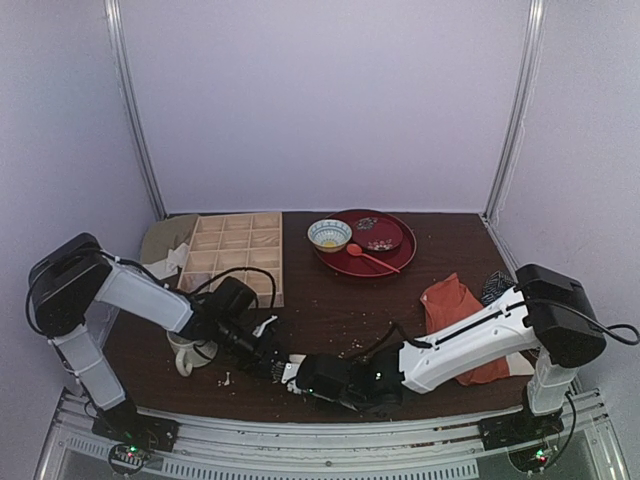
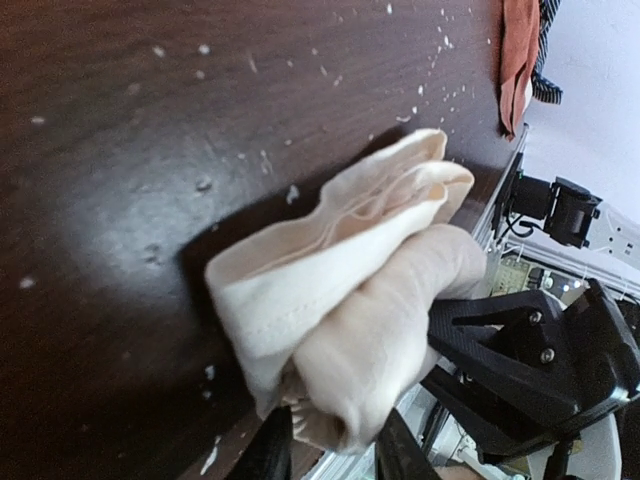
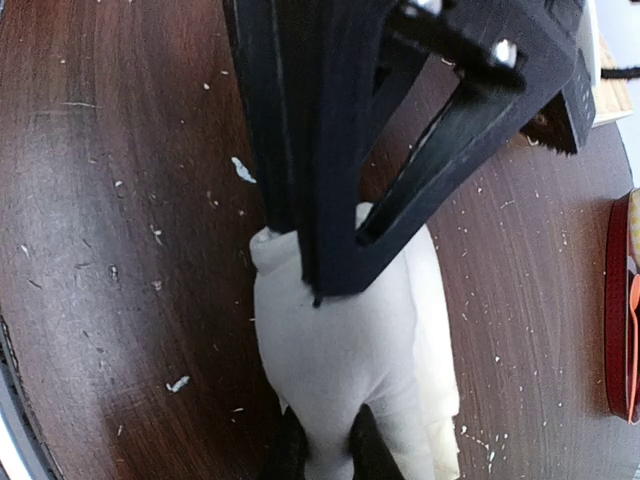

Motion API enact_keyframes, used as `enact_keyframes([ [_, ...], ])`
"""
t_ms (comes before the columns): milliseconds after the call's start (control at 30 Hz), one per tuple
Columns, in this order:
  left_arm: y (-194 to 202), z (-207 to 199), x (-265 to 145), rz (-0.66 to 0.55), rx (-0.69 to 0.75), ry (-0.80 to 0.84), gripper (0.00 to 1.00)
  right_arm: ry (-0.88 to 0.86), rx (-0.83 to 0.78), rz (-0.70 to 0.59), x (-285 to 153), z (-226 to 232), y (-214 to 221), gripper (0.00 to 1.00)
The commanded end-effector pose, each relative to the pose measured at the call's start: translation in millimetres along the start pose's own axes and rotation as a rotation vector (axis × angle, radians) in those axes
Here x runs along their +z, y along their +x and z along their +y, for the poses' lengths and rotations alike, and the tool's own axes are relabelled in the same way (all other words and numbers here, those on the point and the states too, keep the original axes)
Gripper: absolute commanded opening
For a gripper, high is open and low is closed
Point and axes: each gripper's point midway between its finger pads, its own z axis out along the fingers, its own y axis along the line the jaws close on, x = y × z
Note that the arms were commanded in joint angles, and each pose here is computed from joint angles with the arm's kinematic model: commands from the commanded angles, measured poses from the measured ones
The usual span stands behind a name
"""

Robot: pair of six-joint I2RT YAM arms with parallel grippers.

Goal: Roll the underwear
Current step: Roll the underwear at the center of the board.

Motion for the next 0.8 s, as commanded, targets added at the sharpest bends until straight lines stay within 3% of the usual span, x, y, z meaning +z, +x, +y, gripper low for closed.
enact_keyframes([
  [0,-9.6,9.1,-25.9,-0.078,-0.041,-0.068,0.38,-0.116,0.035,0.135,6.6,13.7,37.0,0.0],
  [267,-13.6,12.4,-51.3,-0.155,-0.066,-0.11,0.4,-0.231,0.155,0.128,4.9,8.5,27.0,0.0],
  [767,-7.5,5.0,-68.7,-0.23,-0.072,-0.105,0.41,-0.57,0.536,0.167,16.0,-9.7,16.1,0.0],
])
